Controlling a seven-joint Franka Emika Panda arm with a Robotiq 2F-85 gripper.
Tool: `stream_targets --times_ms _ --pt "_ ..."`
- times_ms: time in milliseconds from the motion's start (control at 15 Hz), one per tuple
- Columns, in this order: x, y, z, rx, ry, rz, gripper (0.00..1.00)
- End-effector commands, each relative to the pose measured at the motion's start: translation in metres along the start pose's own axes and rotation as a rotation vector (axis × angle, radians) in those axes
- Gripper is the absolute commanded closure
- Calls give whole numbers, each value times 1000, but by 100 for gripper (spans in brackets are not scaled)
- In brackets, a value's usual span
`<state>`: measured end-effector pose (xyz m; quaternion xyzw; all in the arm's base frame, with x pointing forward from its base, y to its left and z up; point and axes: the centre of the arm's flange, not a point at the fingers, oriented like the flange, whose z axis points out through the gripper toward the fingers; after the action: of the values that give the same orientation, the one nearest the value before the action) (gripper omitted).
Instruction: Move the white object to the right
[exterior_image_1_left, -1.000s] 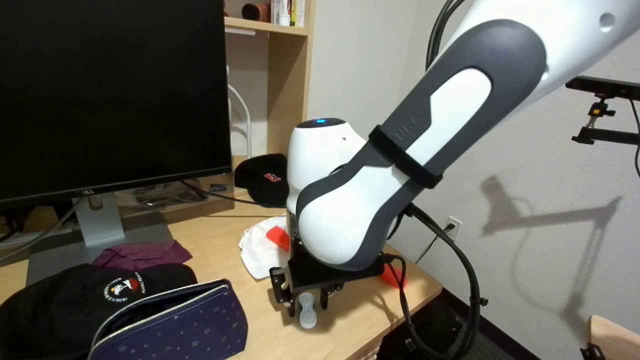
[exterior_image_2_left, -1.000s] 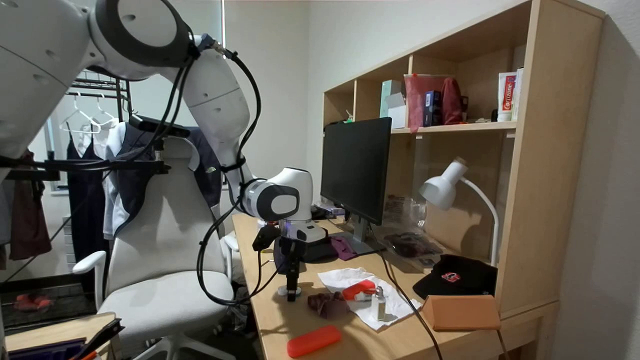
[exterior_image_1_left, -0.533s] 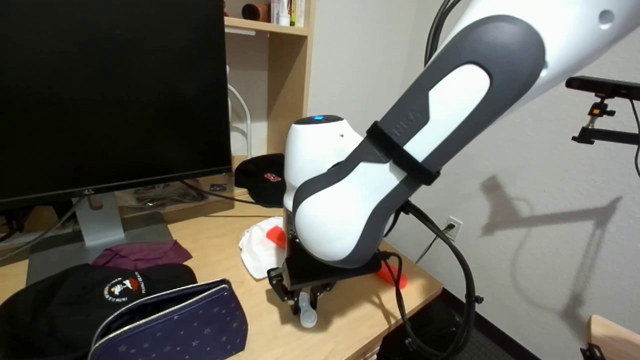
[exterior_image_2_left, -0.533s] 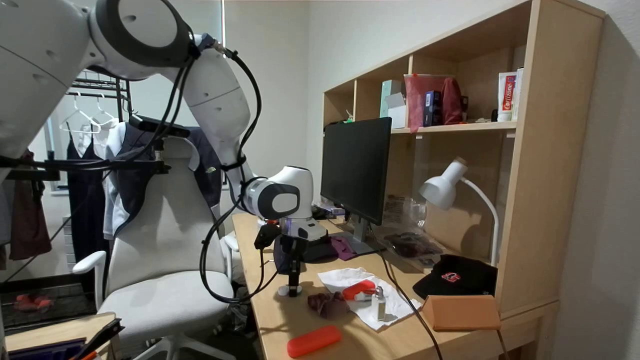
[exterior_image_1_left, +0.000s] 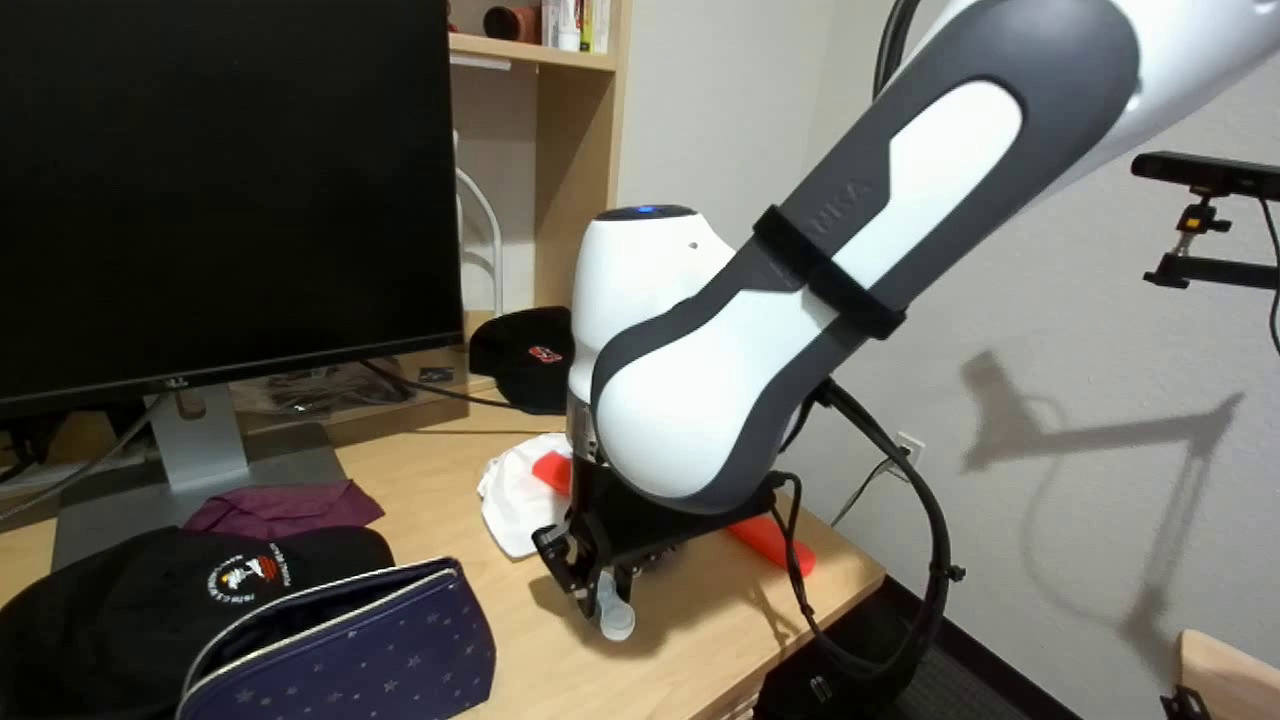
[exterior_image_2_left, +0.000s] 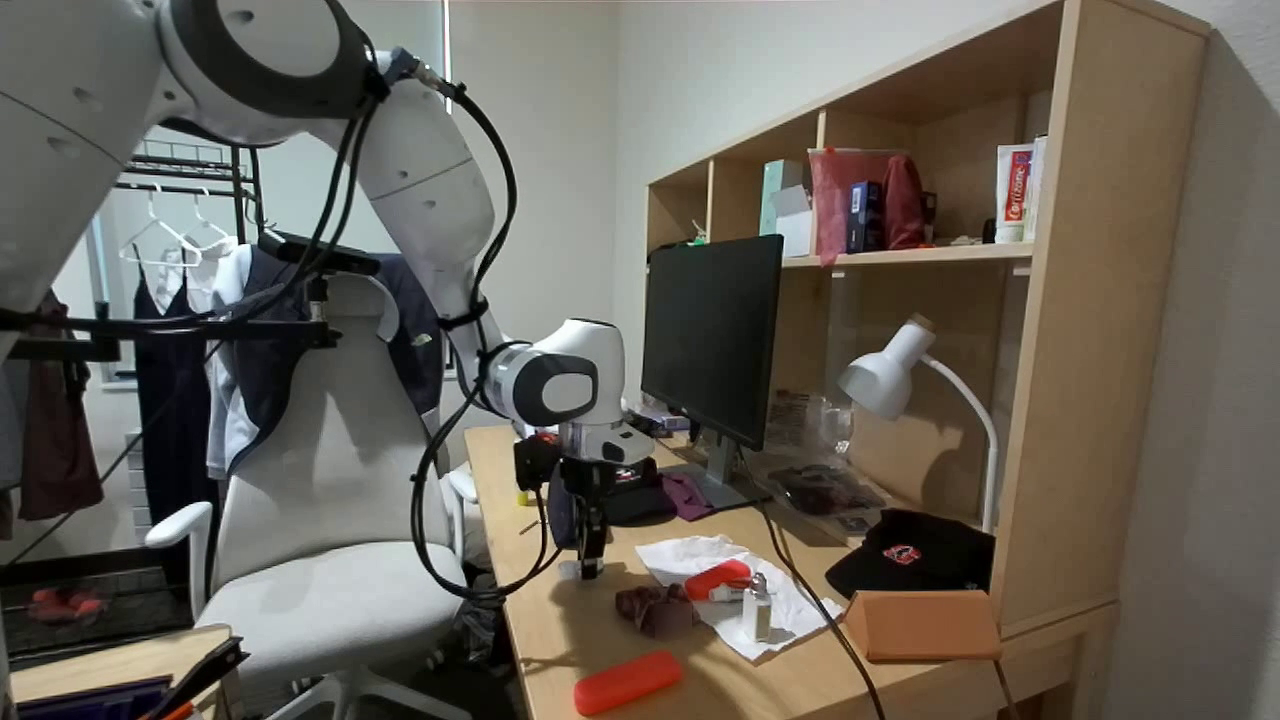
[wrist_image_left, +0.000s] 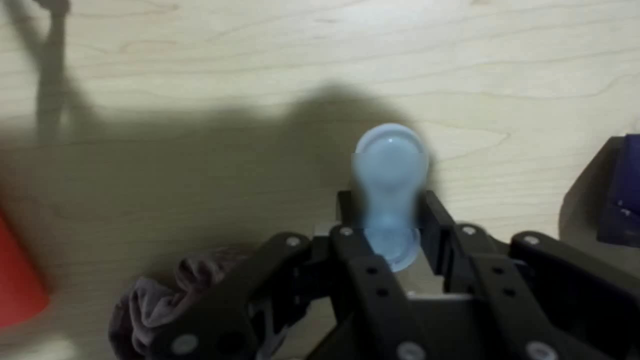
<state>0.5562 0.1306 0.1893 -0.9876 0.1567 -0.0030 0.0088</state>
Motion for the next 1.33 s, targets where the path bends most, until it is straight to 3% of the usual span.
stream_targets --times_ms 0,267,533,933,1267 --pt "-24 2 -27 -4 14 -130 85" --pt "-42 -4 -36 -38 12 -208 85" --pt "-56 14 -45 -78 9 -213 85" --pt "-63 90 -67 -43 31 -101 85" --pt "-45 158 -79 -36 30 -79 86"
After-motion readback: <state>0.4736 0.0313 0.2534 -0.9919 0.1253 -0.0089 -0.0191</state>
